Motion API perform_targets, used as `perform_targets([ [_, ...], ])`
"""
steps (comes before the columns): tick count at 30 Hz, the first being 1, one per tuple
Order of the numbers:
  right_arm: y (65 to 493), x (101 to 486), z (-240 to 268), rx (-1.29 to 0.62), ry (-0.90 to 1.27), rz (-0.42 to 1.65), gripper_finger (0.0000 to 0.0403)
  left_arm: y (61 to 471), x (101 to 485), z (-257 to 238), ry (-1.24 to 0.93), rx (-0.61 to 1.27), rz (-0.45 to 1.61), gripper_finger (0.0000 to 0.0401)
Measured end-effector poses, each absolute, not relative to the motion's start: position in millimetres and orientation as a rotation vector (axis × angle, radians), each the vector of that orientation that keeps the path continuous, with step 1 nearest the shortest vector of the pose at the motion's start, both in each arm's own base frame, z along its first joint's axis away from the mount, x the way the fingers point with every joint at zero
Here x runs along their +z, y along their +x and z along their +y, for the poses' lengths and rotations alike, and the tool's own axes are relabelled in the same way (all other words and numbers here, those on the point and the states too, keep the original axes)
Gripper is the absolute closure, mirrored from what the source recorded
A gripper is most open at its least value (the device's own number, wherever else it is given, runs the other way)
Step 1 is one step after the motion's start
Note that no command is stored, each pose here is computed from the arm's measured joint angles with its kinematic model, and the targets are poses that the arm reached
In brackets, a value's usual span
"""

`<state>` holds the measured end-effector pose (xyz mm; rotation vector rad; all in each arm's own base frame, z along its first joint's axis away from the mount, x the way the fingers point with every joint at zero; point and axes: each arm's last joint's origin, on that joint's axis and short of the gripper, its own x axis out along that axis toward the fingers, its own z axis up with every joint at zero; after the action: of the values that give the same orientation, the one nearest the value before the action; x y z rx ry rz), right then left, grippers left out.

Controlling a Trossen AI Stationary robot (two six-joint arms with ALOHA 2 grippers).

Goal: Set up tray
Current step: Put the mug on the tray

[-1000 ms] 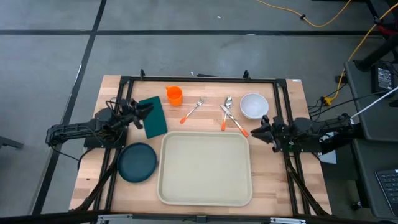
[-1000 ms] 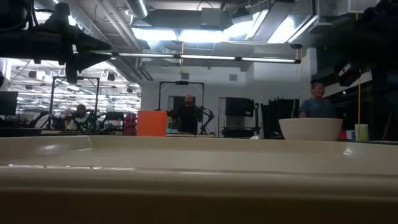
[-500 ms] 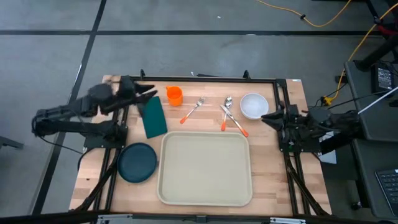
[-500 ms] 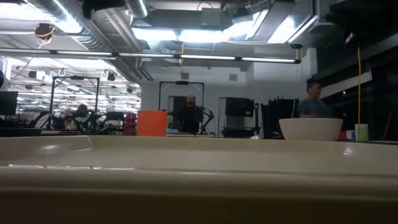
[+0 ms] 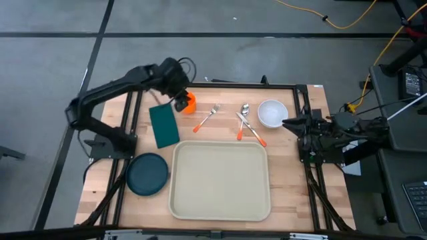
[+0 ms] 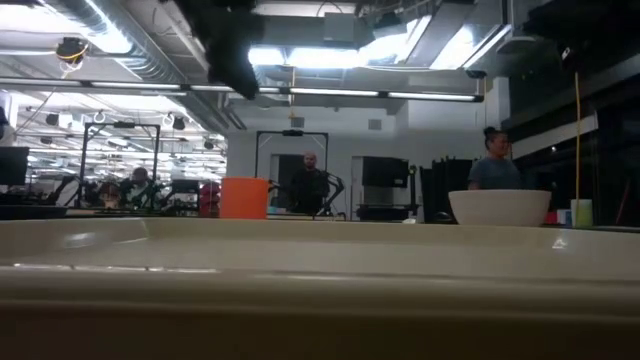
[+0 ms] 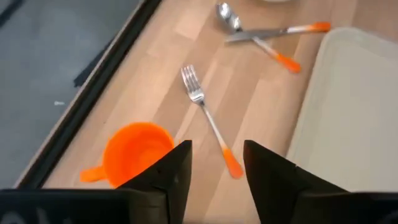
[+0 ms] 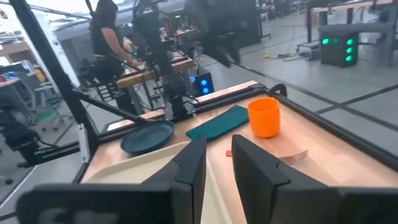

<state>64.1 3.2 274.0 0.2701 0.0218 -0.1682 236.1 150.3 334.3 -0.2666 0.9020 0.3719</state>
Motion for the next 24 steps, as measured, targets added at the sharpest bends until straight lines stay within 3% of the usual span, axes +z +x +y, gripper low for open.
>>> perform_targets([
  [11,64,273,4,-0.126,0.268,0.034,0.0320,255,277,189,-0.349,0.341,1.187,0.0160],
  [24,64,268,4,-0.133,0.255,0.086,0.0320,275,244,194,-0.308,0.331,1.295,0.0156],
])
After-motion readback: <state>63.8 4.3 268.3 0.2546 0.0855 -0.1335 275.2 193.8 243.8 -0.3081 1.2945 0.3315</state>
